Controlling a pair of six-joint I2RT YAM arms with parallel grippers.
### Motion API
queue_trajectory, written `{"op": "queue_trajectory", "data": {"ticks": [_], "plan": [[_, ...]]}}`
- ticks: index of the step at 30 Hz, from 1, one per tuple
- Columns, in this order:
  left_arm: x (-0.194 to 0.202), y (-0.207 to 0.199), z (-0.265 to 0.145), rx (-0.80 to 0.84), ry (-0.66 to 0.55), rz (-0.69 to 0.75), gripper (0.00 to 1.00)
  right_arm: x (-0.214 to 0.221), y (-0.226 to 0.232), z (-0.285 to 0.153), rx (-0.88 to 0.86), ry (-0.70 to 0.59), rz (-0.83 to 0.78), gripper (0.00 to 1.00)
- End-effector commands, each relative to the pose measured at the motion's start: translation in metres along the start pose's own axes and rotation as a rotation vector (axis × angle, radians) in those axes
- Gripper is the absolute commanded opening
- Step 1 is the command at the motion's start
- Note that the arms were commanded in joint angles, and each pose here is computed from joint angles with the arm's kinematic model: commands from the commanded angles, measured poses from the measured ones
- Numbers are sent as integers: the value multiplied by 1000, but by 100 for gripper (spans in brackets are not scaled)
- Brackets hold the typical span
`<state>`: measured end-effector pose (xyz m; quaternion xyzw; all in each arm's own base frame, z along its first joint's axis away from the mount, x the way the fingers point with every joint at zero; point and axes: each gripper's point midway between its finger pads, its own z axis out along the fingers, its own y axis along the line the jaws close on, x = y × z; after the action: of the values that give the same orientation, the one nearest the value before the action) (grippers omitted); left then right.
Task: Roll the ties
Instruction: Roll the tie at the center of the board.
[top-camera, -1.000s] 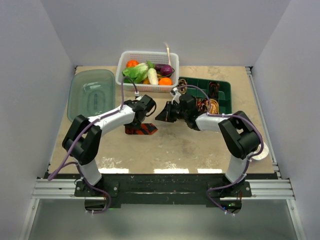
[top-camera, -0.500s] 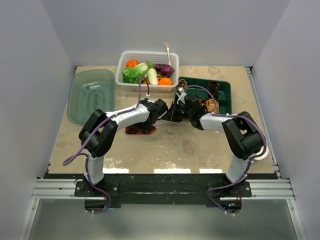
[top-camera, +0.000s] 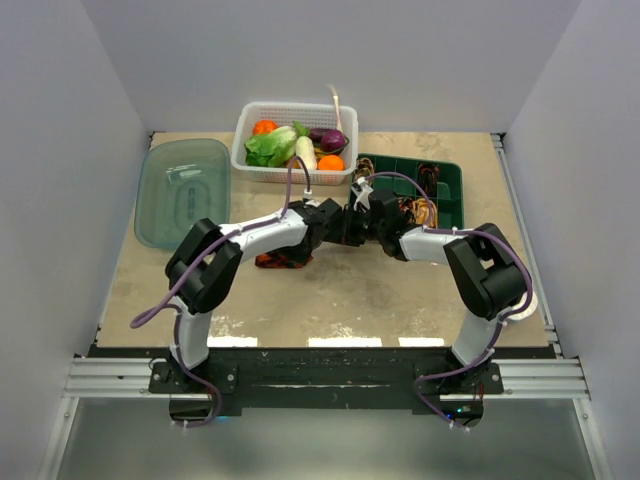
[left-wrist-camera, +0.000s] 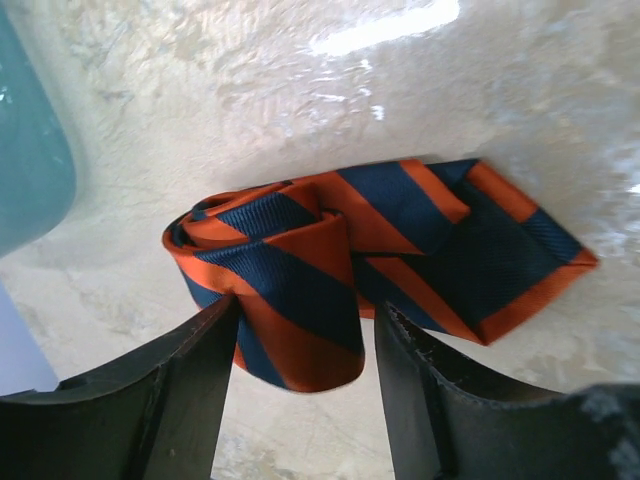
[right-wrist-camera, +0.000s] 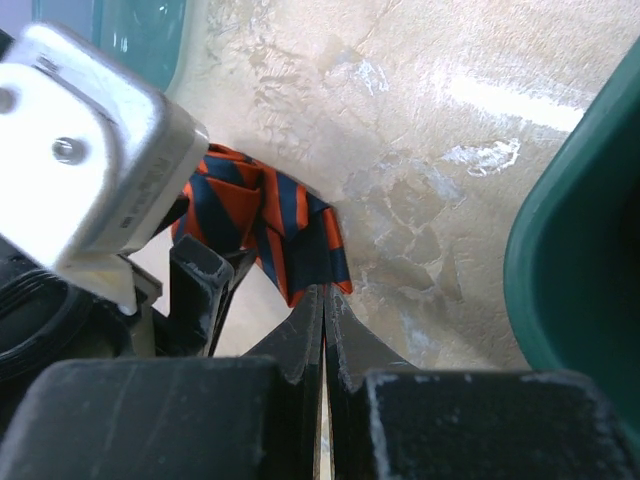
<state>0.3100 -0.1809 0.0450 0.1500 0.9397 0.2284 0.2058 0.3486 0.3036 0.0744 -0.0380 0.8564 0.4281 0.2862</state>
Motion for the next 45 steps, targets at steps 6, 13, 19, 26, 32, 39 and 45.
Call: {"op": "queue_trajectory", "data": {"ticks": [6, 13, 19, 26, 32, 39, 45], "plan": [[-59, -1, -65, 253, -248, -194, 69, -13, 16, -1, -53, -7, -80, 0], [-57, 34, -77, 313, -304, -323, 76, -15, 55, 12, -81, 29, -190, 0], [-44, 62, -61, 464, -310, -482, 84, -3, 88, 35, -101, 77, -279, 0], [-35, 76, -42, 626, -317, -610, 87, 18, 95, 66, -98, 128, -307, 0], [-25, 70, -30, 703, -302, -627, 87, 25, 74, 84, -39, 141, -306, 0], [-17, 57, -15, 740, -290, -617, 87, 28, 55, 82, 28, 152, -322, 0], [-23, 50, -5, 761, -305, -621, 87, 26, 42, 76, 65, 148, -312, 0]]}}
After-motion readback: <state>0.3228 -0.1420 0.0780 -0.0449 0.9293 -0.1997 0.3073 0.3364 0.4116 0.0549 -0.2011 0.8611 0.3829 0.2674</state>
